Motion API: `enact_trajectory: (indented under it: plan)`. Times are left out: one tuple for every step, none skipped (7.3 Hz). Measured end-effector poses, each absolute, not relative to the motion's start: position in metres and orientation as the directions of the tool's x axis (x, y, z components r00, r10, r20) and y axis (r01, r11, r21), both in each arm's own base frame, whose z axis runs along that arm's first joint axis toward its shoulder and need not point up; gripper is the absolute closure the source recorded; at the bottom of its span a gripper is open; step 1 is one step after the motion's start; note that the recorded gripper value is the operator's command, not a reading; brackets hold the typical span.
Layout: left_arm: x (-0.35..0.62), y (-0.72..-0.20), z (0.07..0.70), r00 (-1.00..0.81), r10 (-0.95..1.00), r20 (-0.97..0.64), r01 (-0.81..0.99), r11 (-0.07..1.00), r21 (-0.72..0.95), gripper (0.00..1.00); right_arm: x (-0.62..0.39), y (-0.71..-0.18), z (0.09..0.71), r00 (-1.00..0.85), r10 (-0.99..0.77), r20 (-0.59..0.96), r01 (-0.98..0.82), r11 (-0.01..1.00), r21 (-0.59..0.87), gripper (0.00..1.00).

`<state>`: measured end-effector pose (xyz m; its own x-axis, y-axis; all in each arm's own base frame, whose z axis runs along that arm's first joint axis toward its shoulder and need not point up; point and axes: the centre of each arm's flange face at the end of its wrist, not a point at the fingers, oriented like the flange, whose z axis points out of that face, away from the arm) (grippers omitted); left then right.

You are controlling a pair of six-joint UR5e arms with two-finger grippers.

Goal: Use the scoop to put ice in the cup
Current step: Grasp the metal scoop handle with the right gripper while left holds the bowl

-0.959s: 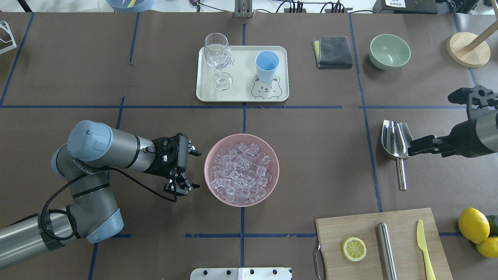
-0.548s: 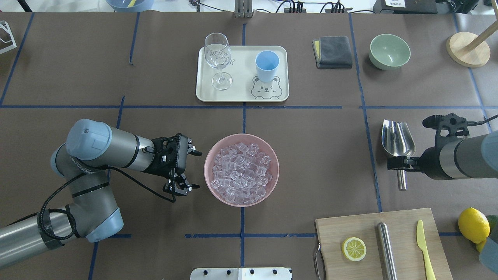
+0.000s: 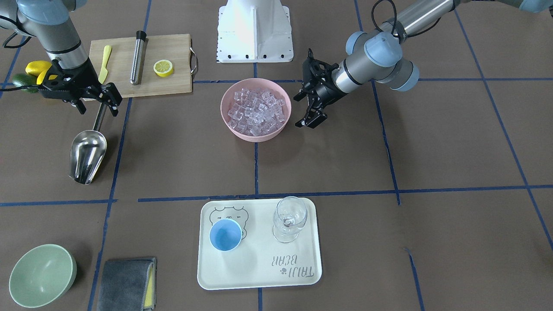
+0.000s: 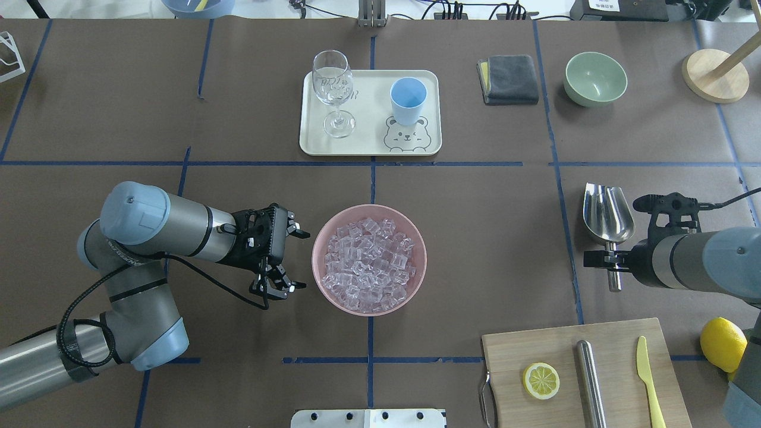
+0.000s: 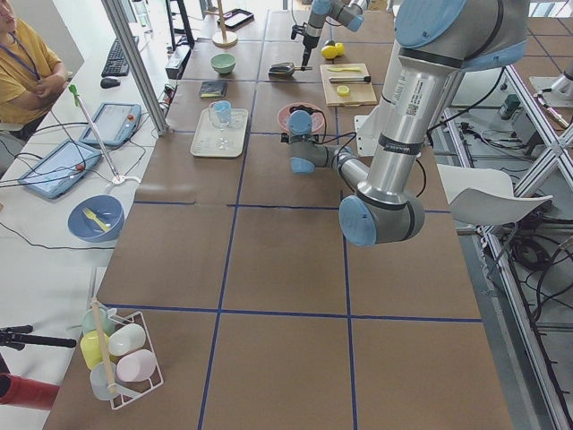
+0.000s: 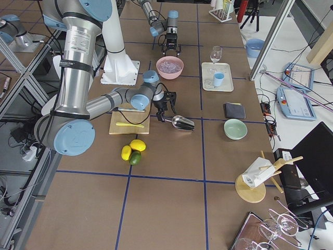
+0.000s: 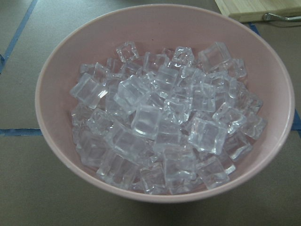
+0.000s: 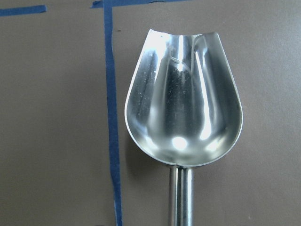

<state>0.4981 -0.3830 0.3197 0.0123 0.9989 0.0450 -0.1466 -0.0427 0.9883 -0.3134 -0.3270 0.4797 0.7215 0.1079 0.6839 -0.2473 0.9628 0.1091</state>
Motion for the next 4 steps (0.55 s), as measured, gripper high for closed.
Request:
enact_trajectory:
  plan:
    - [0.497,-0.383,0.318,0.013,0.999,0.047,-0.144,-0.044,0.989,0.00,-0.319,-0.325,0.489,0.724,0.100,0.683,-0.241,0.964,0.114,0.11]
    - [0.496,-0.383,0.317,0.013,0.999,0.047,-0.143,-0.045,0.989,0.00,-0.325,-0.323,0.496,0.728,0.094,0.679,-0.231,0.966,0.115,0.34]
    - [0.496,-0.383,0.318,0.013,0.999,0.047,-0.143,-0.044,0.989,0.00,-0.328,-0.321,0.499,0.731,0.088,0.677,-0.223,0.968,0.115,0.70]
    - [0.496,-0.383,0.318,0.013,0.999,0.047,-0.144,-0.044,0.989,0.00,-0.329,-0.320,0.500,0.733,0.087,0.675,-0.220,0.969,0.115,0.95]
